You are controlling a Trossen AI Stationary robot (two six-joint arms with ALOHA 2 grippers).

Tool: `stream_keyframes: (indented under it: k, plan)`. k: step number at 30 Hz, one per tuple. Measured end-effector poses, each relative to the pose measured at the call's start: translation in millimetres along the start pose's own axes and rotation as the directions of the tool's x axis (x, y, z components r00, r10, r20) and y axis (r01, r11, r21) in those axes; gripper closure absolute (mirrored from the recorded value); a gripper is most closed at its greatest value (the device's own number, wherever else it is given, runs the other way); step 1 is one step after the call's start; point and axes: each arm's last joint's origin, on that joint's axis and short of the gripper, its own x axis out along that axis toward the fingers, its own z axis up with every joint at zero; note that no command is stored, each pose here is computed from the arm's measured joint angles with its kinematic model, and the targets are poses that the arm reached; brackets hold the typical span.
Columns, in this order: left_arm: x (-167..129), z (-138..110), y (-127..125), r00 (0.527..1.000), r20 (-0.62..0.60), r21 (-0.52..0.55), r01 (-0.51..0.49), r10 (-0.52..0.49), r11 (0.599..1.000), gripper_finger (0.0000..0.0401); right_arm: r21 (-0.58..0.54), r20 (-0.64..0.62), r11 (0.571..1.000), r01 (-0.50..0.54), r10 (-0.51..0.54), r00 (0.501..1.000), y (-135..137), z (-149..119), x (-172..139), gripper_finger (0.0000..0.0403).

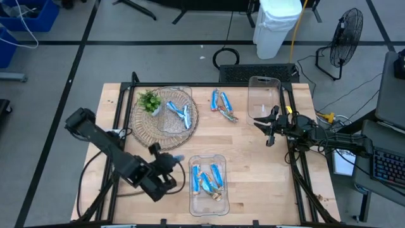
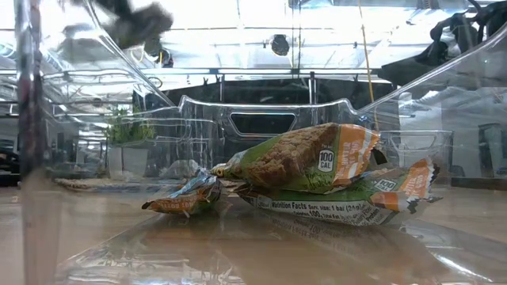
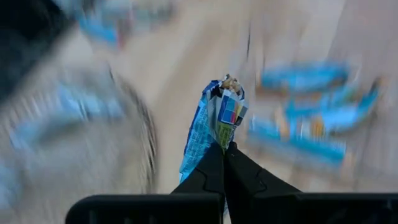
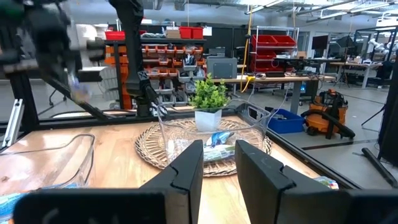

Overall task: Pick and place Granola Bars by type
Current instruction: Put the blue granola bar into the top left transparent bin

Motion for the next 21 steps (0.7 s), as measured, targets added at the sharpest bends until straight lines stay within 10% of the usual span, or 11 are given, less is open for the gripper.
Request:
stream_keyframes:
  k: [7, 21]
  plan:
    - [-31.4, 31.3, 30.2, 0.977, 0.206, 0.069, -0.070, 0.055, 0.995, 0.0400, 0.000, -0.003, 1.000, 0.000, 0.000, 1.000, 0.0, -0.3, 0.0, 0.0318]
    - [-25.8, 47.8, 54.5, 0.974, 0.200, 0.072, -0.120, 0.103, 0.990, 0.0401, 0.000, -0.003, 1.000, 0.000, 0.000, 1.000, 0.0, -0.3, 0.0, 0.0318]
